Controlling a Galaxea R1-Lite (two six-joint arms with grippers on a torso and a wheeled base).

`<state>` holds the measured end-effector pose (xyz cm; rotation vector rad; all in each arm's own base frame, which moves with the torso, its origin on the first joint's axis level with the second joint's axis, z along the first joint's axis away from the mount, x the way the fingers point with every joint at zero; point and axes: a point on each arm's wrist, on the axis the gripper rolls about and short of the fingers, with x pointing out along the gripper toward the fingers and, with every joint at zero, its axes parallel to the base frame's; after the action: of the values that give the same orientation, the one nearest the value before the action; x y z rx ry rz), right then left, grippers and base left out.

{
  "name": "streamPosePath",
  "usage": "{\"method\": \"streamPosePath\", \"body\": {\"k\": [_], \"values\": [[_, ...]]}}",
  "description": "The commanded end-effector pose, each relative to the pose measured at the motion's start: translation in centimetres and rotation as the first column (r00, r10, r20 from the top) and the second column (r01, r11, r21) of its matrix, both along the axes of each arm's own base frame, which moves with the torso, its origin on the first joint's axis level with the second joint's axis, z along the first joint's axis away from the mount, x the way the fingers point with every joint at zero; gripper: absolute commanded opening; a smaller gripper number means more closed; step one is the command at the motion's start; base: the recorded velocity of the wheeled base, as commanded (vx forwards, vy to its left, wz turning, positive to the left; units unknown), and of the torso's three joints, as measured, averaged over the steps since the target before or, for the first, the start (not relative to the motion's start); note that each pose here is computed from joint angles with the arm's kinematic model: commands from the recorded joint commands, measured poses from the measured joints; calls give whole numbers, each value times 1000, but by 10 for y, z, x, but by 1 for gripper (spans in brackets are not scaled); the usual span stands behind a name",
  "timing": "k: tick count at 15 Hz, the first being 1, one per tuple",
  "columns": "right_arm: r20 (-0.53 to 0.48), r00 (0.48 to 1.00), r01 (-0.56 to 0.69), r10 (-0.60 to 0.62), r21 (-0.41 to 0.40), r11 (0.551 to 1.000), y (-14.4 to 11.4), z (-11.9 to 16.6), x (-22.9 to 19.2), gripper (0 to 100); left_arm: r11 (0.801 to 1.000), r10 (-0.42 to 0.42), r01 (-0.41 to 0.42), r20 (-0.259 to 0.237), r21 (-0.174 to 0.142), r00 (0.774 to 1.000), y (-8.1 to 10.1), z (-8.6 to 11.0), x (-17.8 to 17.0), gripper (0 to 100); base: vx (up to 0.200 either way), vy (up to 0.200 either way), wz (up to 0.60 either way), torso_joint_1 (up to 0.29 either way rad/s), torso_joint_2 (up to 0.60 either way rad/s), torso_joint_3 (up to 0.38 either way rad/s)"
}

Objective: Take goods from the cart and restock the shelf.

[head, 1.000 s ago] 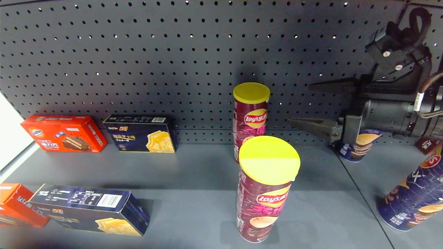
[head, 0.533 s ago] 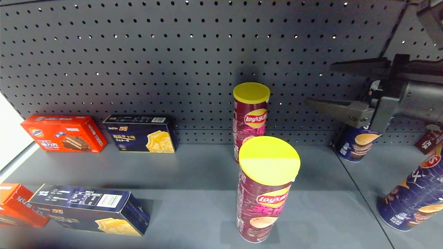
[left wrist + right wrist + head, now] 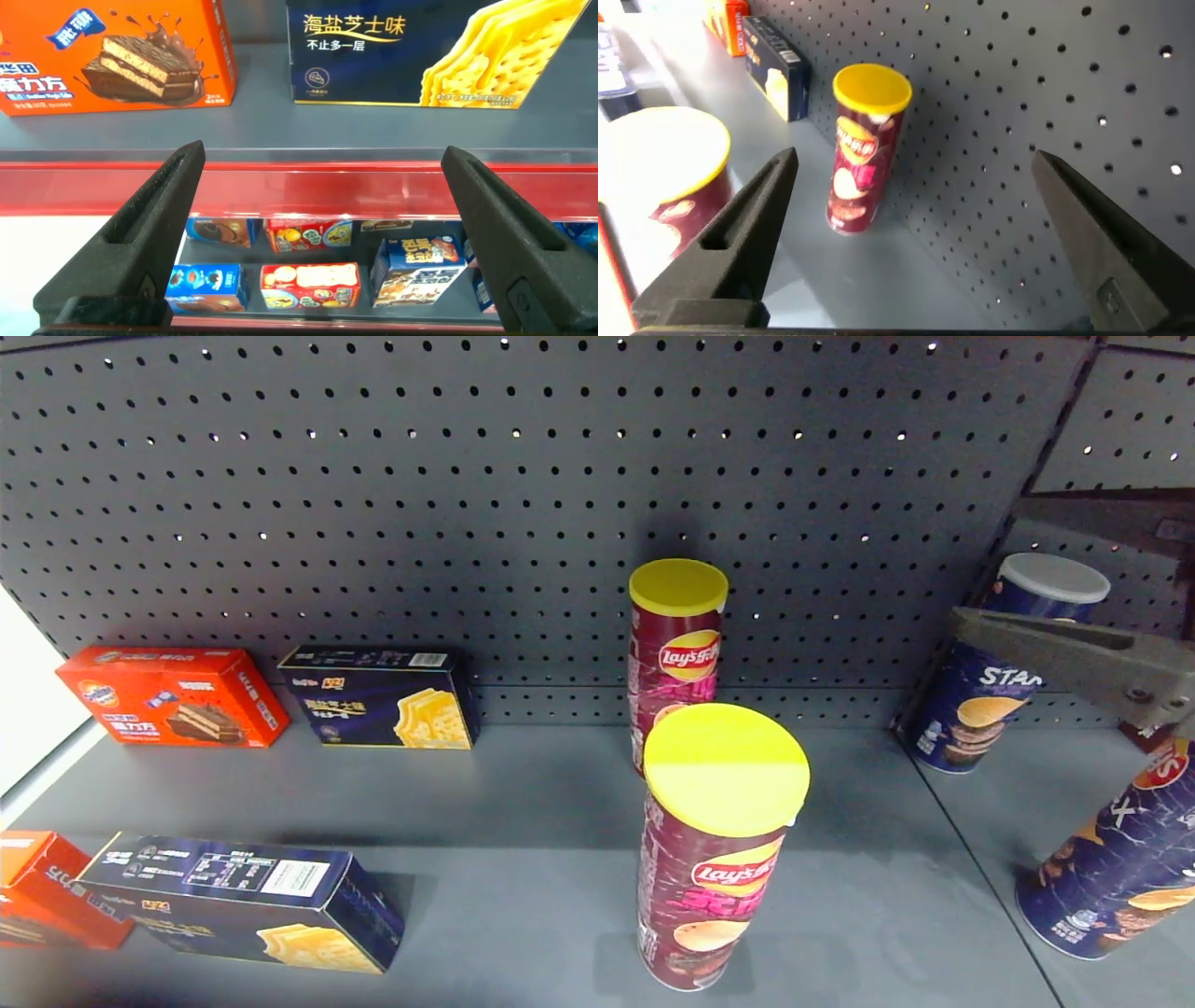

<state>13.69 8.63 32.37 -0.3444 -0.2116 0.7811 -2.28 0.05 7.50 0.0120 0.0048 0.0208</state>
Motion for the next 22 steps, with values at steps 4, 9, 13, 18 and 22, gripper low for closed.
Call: {"method": "streamPosePath", "body": {"k": [4, 9, 13, 18, 22], "values": [[74, 997, -3, -2, 65, 998, -28, 2, -48, 100, 1000, 1, -1, -1, 0, 1000, 0, 0, 0, 100, 0, 0, 0, 0, 0, 0], [50, 998, 40, -47, 131, 991, -57, -19, -96, 100, 1000, 1, -1, -1, 0, 1000, 0, 0, 0, 100, 0, 0, 0, 0, 0, 0], [20, 996, 87, -92, 180, 980, -78, -40, -131, 100, 1000, 1, -1, -1, 0, 1000, 0, 0, 0, 100, 0, 0, 0, 0, 0, 0], [-99, 982, 180, -162, 217, 959, -93, -99, -153, 100, 1000, 1, -1, -1, 0, 1000, 0, 0, 0, 100, 0, 0, 0, 0, 0, 0], [-194, 966, 207, -170, 189, 960, -95, -167, -156, 100, 1000, 1, -1, -1, 0, 1000, 0, 0, 0, 100, 0, 0, 0, 0, 0, 0]]}}
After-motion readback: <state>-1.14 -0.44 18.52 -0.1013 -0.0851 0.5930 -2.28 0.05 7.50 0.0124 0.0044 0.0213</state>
